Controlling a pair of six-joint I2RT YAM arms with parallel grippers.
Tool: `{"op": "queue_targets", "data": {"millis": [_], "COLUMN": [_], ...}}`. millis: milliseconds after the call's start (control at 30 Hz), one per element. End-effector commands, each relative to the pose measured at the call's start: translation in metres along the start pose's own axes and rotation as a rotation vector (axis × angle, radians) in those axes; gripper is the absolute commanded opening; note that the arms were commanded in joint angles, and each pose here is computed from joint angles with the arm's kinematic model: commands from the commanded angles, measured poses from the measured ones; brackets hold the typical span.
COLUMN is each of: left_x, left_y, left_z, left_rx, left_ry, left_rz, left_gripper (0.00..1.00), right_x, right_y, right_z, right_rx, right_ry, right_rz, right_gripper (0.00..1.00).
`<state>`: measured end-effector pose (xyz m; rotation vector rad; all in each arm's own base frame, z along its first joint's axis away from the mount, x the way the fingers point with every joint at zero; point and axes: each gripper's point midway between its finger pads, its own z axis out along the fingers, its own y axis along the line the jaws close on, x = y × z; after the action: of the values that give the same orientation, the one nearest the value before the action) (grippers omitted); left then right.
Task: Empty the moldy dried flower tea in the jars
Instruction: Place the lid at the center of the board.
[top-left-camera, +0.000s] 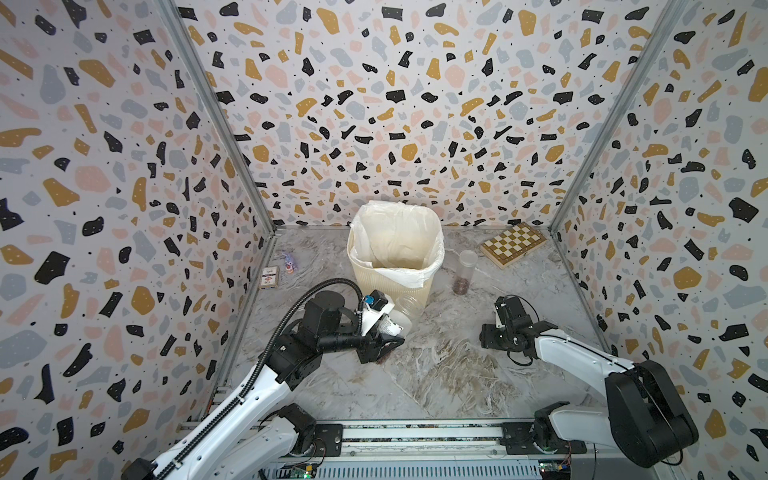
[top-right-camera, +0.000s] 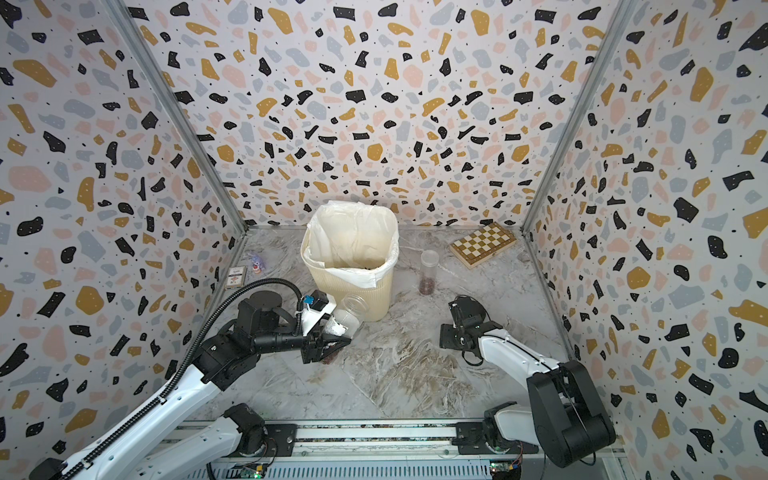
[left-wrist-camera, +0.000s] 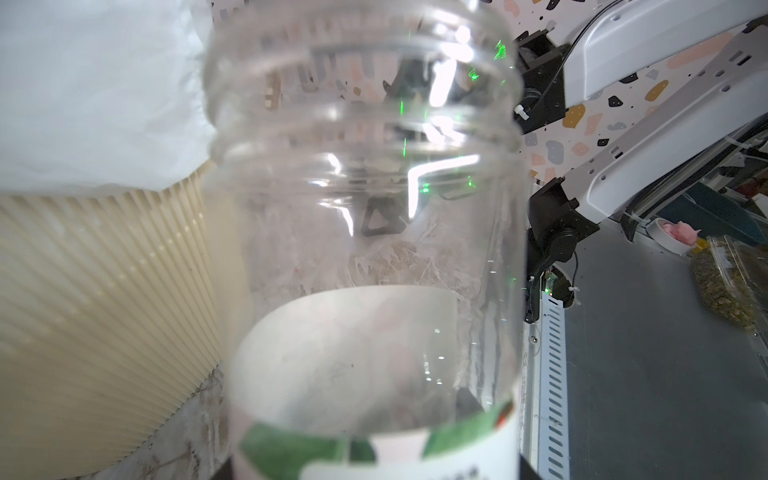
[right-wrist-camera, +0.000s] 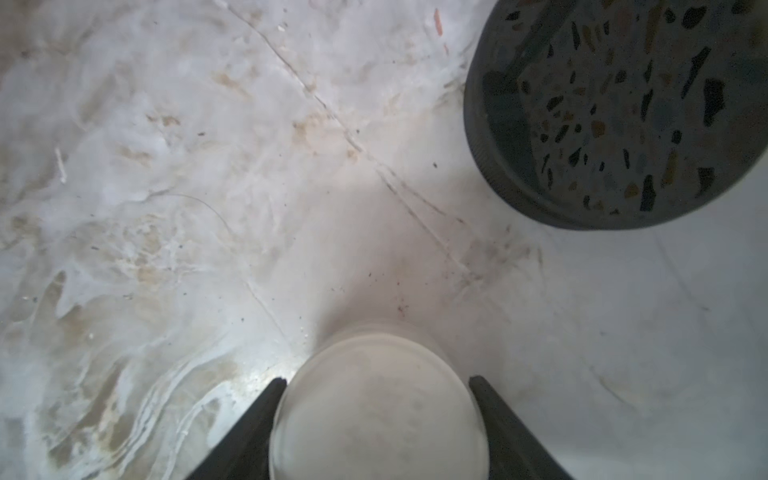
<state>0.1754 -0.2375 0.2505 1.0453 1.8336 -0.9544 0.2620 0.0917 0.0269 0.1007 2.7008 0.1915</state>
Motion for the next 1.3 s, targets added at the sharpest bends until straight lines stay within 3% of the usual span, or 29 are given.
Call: {"op": "queue_targets", "data": {"millis": [0, 167, 400, 667, 933, 1033, 1267], "left_x": [-0.017, -0.023, -0.031, -0.055, -0.087, -0.101, -0.13], "left_y": [-0.001, -0.001, -0.003, -0.014, -0.026, -0.027, -0.014], "left_z": [-0.002, -0.002, -0.004, 0.004, 0.018, 0.024, 0.036], "left_rx": [0.006, 0.014, 0.017, 0.107, 0.132, 0.104, -0.028], "left_ry": [-0.048, -0.05, -0.047, -0.041, -0.083, -0.11, -0.174], "left_rz": [0.045, 0.047, 0.04, -0.028, -0.052, -0.077, -0.123], "left_gripper": [0.56, 0.56, 0.55, 0.56, 0.56, 0.56, 0.54], "right_x": [0.0, -0.005, -0.033, -0.073, -0.079, -0.077, -0.092], "right_y": [-0.003, 0.001, 0.009, 0.048, 0.119, 0.134, 0.146], "right_z": [0.004, 0.0, -0.036, -0.118, -0.233, -0.273, -0.314], "right_rx": [0.023, 0.008, -0.049, -0.335, -0.834, -0.961, -1.04], "right_ry": [0.0, 0.002, -0.081, -0.286, -0.48, -0.526, -0.517], "right_rz": [0.018, -0.009, -0.039, -0.127, -0.364, -0.432, -0.399], "right_gripper": [0.64, 0.82, 0.84, 0.83, 0.86, 0.89, 0.93]}}
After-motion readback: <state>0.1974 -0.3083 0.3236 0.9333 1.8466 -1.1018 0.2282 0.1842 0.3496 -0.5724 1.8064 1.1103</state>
